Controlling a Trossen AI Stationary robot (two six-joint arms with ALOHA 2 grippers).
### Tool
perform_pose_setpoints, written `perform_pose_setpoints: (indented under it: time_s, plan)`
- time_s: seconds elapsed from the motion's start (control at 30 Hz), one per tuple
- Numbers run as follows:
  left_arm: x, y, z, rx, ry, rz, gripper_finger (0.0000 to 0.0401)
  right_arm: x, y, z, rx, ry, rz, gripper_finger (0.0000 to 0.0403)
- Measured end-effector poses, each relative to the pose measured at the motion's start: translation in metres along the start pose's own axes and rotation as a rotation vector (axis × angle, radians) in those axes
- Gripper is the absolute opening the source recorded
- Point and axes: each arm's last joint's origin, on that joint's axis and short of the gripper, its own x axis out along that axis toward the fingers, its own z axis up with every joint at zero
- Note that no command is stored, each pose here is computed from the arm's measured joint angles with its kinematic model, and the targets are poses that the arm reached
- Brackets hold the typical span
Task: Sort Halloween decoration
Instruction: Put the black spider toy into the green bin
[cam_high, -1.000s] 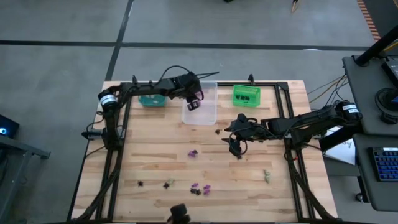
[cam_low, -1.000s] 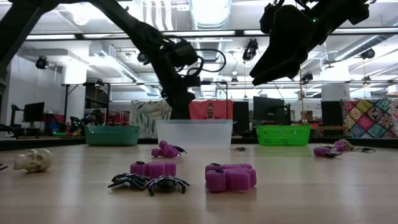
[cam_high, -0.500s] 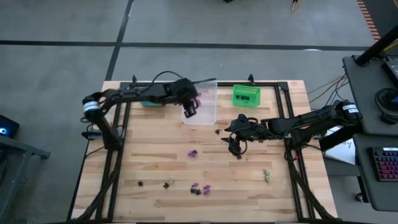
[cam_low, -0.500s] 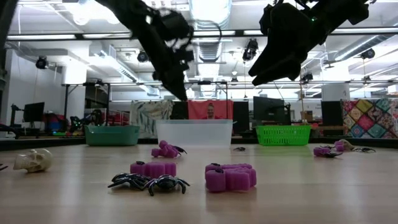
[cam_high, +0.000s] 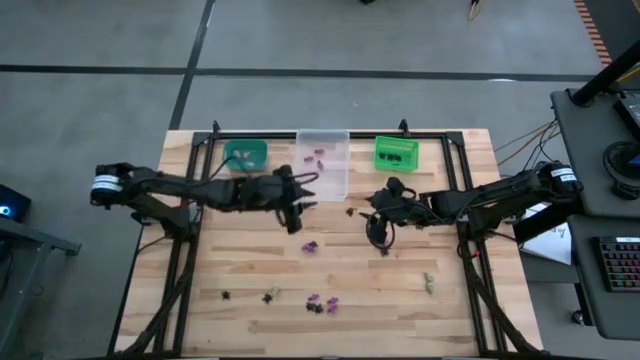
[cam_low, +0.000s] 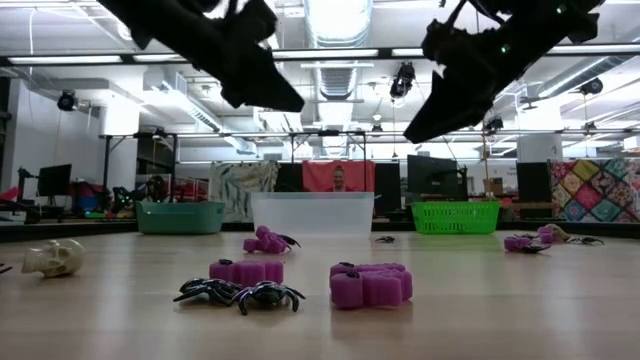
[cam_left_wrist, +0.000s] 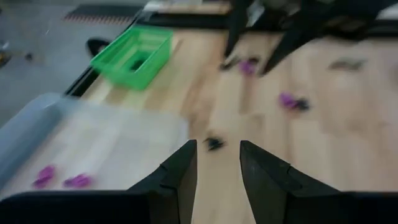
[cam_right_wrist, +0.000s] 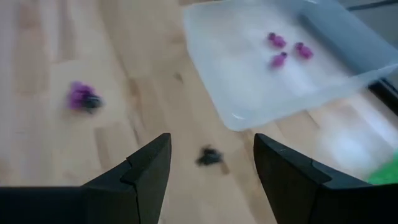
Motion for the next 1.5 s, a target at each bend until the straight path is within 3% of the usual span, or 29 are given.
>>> perform_pose_setpoints:
  time_s: [0.2,0.4,0.6,0.9,1.3,1.5]
  plan:
    - [-0.005,-0.019,-0.012,-0.012,-0.127,-0.070,0.0104,0.007,-0.003,-0.028,-0.086,0.017,0.002,0.0219]
    - [-0.004,-0.028,-0.016,-0.009,-0.137,-0.101,0.0104,0.012,-0.006,-0.049,0.023,-0.129,0.036,0.0219]
    - [-0.005,-0.028,-0.015,0.020,-0.144,-0.099,0.0104,0.010,-0.006,-0.047,0.081,-0.234,0.063,0.0219]
    - [-0.004,-0.028,-0.015,0.079,-0.146,-0.090,0.0104,0.009,-0.005,-0.038,0.107,-0.257,0.071,0.0219]
    - [-0.004,-0.028,-0.015,0.139,-0.148,-0.084,0.0104,0.012,-0.013,-0.037,0.173,-0.265,-0.008,0.0219]
    - [-0.004,-0.026,-0.015,0.146,-0.148,-0.079,0.0104,0.030,-0.008,-0.046,0.150,-0.201,-0.024,0.0219]
